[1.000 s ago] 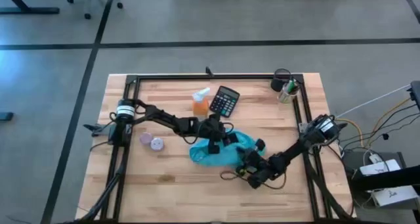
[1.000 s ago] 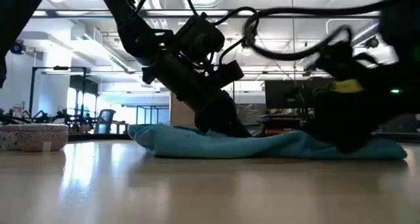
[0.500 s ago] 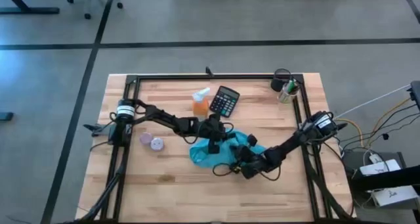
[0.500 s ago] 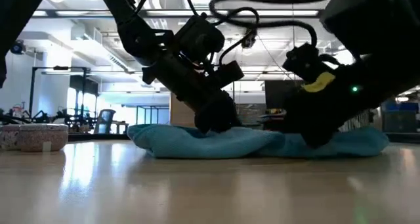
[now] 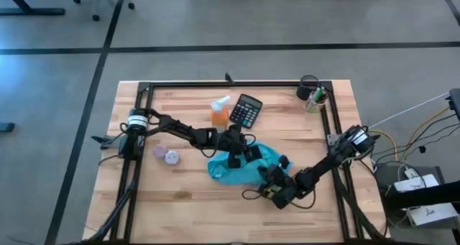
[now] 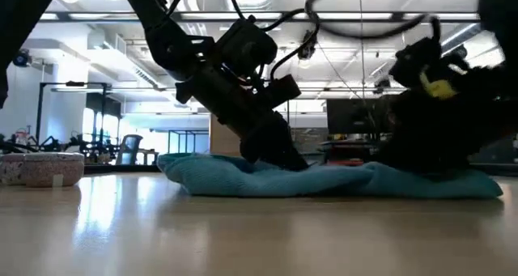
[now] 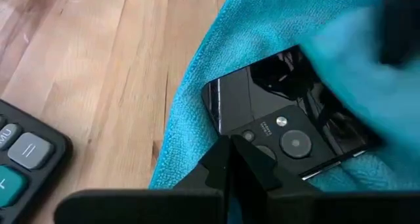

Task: Apply microfiber cloth
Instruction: Wipe the front and back of the black cellphone with the blue microfiber cloth

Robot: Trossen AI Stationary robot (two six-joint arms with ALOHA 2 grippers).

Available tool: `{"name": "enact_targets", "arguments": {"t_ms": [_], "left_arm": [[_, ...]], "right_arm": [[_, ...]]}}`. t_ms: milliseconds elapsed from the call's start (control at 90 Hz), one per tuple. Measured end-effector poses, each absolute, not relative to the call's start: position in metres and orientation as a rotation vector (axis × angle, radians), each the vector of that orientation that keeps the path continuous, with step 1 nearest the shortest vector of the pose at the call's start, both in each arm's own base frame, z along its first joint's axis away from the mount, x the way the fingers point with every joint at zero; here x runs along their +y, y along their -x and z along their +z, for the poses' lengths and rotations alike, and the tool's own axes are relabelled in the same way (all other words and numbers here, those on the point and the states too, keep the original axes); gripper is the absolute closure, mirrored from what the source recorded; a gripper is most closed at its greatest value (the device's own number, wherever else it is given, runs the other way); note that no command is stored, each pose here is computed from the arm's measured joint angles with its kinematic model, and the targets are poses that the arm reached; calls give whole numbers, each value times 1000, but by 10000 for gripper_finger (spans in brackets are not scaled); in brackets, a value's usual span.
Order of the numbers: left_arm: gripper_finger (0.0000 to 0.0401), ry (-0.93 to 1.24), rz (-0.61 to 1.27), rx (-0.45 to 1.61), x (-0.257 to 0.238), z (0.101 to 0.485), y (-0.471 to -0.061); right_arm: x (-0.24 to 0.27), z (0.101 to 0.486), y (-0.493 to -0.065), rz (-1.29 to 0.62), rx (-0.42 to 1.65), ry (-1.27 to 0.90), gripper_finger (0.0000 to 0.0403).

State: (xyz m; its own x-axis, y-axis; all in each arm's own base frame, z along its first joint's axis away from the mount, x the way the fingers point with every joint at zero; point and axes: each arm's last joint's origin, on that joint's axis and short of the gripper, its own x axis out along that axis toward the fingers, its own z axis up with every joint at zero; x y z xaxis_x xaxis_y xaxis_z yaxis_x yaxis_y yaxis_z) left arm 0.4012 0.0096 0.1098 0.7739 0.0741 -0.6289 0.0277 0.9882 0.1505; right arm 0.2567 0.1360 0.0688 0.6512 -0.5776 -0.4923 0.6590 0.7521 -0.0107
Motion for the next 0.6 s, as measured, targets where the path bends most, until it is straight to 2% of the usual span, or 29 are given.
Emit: {"name": "enact_targets", "arguments": {"t_ms": [322, 600], "left_arm": [[401, -148, 28, 683, 9, 110, -401], [401, -150, 32, 685, 9, 110, -401]], "right_arm": [[92, 62, -276, -875, 482, -177, 403], [85, 57, -292, -835, 434, -137, 403]]}}
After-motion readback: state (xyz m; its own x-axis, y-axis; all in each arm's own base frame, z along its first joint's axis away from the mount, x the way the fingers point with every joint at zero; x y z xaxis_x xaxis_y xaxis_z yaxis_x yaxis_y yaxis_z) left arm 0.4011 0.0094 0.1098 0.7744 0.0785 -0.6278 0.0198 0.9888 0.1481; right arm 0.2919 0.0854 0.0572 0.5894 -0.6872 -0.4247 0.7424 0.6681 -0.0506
